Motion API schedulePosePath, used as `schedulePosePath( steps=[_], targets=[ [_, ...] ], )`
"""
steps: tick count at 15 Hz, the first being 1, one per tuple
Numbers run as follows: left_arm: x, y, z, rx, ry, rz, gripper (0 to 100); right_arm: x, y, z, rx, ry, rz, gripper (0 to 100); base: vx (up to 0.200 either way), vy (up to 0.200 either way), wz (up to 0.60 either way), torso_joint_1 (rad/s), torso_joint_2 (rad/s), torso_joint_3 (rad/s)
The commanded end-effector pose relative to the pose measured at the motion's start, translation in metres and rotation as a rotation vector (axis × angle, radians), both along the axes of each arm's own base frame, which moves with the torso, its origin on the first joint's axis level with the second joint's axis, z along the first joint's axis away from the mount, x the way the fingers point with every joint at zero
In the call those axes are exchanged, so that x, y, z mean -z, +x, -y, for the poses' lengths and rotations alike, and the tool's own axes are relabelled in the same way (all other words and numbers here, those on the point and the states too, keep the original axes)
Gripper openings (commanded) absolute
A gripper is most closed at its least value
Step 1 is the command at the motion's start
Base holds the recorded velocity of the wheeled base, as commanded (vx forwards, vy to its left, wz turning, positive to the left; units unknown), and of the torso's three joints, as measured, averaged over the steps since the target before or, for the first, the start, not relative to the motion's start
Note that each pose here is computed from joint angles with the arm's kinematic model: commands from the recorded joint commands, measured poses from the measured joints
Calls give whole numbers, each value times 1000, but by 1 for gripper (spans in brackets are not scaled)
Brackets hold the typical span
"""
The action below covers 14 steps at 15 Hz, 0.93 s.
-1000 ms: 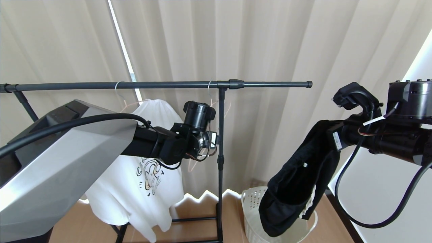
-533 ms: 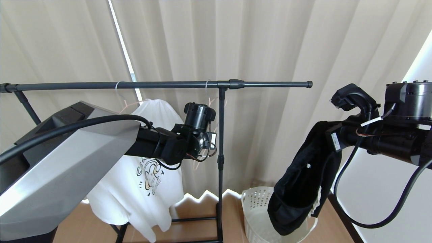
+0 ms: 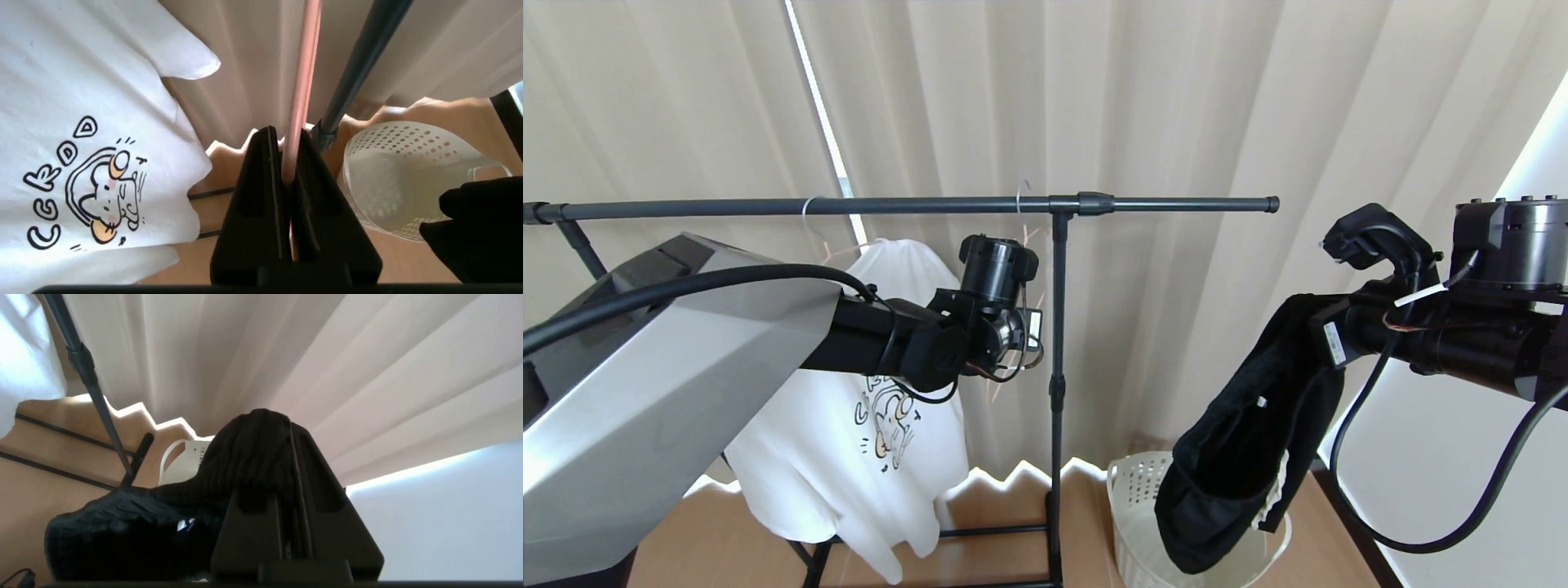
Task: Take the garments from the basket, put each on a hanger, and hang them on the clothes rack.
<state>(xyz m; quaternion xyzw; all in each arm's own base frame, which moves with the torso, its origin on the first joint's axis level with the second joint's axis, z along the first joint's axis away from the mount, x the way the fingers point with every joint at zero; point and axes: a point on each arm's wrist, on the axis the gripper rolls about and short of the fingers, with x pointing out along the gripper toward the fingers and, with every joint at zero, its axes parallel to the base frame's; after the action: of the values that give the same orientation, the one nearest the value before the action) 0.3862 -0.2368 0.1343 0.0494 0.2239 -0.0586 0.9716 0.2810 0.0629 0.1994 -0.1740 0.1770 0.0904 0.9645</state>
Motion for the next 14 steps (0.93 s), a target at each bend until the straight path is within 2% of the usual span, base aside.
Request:
schedulePosePath(
  steps=[1, 4, 9, 14],
  targets=[
    [-15, -9, -4, 2, -11, 21, 0, 0, 0, 0, -1, -1, -1, 0, 0, 0, 0, 0, 0, 0],
    [-20, -13, -7, 2, -15, 26, 0, 0, 0, 0, -1, 0, 1, 0, 0, 0, 0, 0, 0, 0],
    [-33, -45, -26, 9, -1, 5, 0, -1, -1, 0, -3, 0, 4, 0, 0, 0, 0, 0, 0, 0],
    [-35, -62, -35, 18, -6, 22, 0, -2, -3, 0, -4, 3, 8, 0, 0, 0, 0, 0, 0, 0]
  ],
)
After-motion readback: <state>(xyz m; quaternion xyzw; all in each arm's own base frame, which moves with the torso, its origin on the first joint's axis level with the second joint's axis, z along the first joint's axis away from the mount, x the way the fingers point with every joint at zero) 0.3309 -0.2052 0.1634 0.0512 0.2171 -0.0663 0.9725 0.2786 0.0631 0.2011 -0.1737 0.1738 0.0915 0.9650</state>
